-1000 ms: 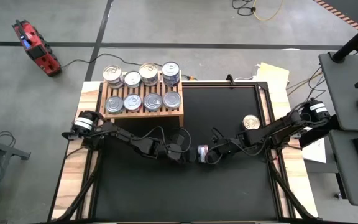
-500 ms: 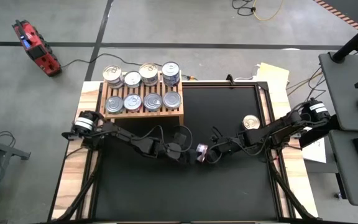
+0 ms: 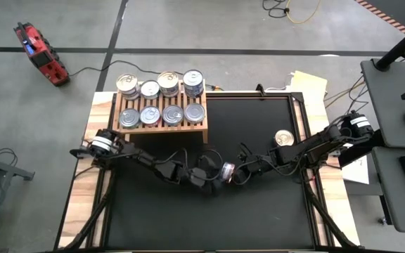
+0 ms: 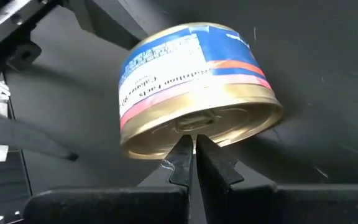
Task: Stack canned seafood by type on shelf
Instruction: Stack the blue pink tuna can on top of the other blue pink tuna can on the shelf
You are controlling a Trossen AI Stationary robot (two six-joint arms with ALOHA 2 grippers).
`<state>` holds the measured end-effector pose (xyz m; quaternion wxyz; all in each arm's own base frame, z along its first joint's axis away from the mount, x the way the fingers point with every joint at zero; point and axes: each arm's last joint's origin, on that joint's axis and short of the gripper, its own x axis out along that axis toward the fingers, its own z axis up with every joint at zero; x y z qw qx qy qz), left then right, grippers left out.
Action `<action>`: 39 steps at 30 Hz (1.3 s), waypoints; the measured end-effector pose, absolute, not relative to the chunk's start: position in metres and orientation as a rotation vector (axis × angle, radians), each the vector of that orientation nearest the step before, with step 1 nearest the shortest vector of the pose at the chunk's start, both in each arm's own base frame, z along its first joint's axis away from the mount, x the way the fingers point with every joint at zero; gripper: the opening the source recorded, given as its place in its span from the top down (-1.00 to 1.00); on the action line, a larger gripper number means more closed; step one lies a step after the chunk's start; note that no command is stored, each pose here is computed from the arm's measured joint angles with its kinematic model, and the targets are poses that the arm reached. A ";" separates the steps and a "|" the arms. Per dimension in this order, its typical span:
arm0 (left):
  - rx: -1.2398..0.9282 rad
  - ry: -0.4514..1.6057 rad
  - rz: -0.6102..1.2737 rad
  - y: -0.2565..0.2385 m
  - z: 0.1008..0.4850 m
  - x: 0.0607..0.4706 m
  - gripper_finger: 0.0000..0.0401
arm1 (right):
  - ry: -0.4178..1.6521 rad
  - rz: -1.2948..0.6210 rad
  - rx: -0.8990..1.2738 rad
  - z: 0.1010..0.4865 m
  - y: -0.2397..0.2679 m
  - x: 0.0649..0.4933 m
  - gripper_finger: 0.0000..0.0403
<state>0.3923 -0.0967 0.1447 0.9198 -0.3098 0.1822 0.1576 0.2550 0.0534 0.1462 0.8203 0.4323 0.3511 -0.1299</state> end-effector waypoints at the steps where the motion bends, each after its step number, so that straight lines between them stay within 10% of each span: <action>1: -0.596 0.368 0.317 -0.099 0.147 0.393 -0.63 | 0.746 -0.276 0.921 0.146 0.053 0.255 0.94; 27: -0.439 0.597 0.453 -0.117 0.150 0.448 -0.62 | 0.766 -0.274 0.917 0.144 0.053 0.253 0.94; 39: -0.498 0.620 0.463 -0.115 0.146 0.444 0.13 | 0.790 -0.222 0.879 0.145 0.054 0.252 0.94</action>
